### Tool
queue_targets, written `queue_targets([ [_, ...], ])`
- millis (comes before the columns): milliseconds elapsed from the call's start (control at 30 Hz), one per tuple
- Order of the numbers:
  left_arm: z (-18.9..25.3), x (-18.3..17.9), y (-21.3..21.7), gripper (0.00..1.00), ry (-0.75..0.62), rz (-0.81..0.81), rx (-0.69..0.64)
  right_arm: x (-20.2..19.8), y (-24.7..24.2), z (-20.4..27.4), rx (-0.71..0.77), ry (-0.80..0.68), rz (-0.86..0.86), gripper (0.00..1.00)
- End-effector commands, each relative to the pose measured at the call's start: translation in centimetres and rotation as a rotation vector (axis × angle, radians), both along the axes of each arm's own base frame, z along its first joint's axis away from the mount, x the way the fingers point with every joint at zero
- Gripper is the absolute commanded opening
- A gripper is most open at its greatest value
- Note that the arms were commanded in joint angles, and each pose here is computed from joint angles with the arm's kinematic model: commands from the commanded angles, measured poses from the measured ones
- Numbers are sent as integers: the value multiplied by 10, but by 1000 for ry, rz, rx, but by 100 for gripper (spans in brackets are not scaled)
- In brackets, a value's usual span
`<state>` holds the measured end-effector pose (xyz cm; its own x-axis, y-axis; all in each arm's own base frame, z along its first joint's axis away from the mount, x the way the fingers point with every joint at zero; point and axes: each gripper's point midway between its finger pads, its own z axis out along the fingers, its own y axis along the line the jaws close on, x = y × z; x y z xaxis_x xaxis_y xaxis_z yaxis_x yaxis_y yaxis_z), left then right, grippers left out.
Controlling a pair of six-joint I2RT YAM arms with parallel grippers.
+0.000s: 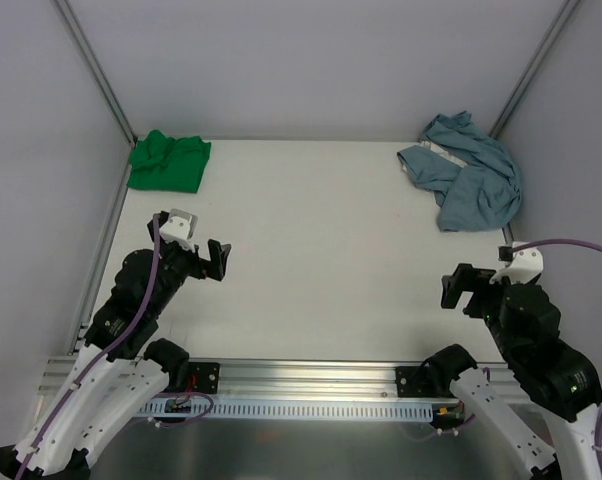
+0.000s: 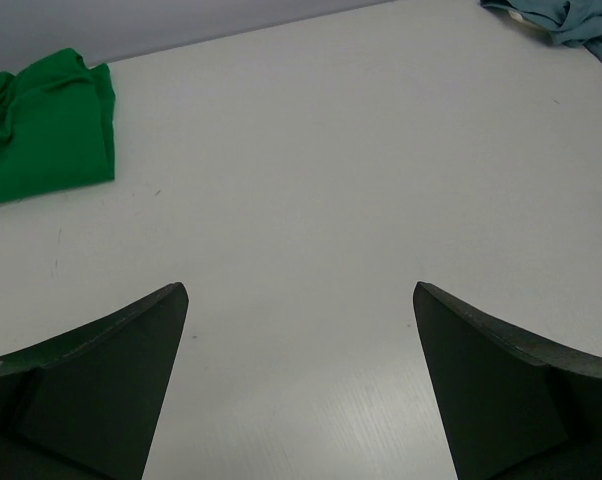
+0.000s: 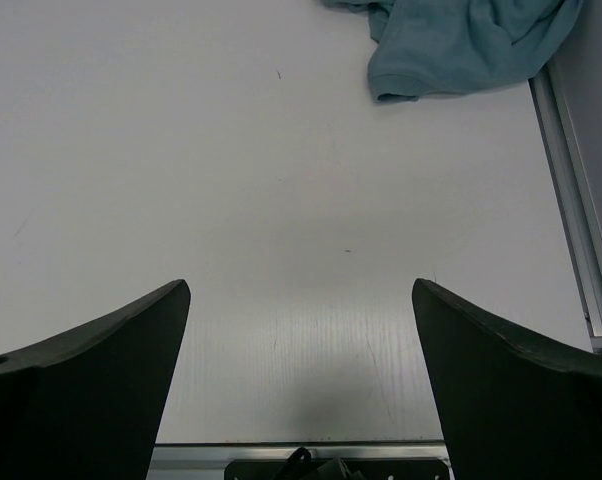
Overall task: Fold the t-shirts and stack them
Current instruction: Put the neatly folded tshirt into the corner of the board with the left arm
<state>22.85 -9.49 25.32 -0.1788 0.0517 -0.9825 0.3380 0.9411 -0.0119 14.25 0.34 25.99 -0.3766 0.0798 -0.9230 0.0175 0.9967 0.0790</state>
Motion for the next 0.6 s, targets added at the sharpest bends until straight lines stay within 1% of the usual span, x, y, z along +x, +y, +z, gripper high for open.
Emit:
queue_targets([
  [0, 14, 4, -3, 99, -42, -13, -3, 10, -3, -1, -39, 20, -34, 99],
  [267, 13, 3, -6, 99, -40, -27, -8, 45, 9, -5, -121, 122, -69, 99],
  [367, 10, 3, -6, 99, -37, -32, -3, 58, 22, -7, -101, 114, -45, 99],
  [567, 11, 4, -4, 99, -42, -21, 2, 65, 26, -12, -97, 113, -41, 99],
])
